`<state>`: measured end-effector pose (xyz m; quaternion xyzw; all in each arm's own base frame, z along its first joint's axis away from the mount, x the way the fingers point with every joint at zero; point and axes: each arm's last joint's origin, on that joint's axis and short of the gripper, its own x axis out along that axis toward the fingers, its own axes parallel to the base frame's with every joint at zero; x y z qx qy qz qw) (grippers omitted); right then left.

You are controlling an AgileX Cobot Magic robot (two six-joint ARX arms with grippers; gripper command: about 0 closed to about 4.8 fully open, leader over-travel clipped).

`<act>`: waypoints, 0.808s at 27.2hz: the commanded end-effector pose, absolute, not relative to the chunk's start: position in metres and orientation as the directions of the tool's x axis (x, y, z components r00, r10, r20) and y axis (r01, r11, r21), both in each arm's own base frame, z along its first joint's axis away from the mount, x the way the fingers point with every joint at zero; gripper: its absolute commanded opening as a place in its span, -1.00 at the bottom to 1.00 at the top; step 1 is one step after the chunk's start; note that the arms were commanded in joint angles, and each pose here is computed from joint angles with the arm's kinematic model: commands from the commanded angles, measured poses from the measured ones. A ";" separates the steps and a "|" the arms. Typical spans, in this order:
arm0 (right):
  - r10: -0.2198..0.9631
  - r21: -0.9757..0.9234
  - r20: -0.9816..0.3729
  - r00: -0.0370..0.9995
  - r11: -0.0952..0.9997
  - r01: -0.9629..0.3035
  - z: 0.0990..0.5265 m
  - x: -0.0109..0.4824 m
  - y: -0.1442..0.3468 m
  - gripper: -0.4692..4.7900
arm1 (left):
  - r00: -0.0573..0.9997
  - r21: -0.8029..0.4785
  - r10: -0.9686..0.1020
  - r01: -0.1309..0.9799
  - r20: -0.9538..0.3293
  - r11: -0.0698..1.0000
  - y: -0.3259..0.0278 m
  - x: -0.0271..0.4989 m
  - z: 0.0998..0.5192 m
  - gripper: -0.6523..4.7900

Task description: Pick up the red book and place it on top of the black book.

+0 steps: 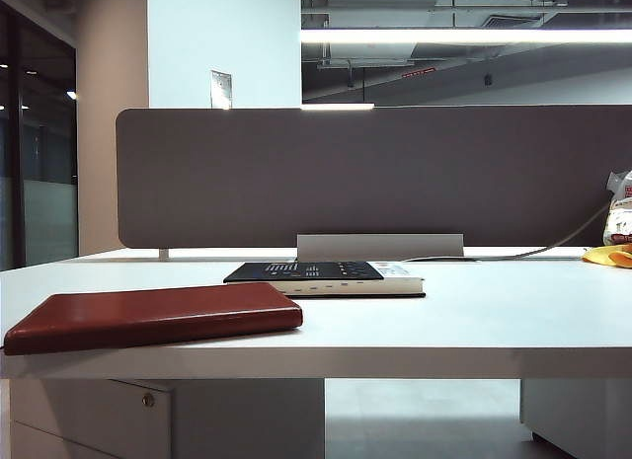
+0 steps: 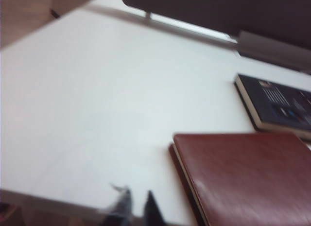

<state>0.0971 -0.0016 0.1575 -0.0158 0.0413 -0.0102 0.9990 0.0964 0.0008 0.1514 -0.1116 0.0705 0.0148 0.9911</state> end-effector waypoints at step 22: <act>0.011 0.057 -0.068 0.998 0.998 -0.007 0.158 0.097 -0.001 -0.50 | 0.935 -0.366 -0.134 0.005 -0.327 0.931 -0.004 0.102 0.136 -0.64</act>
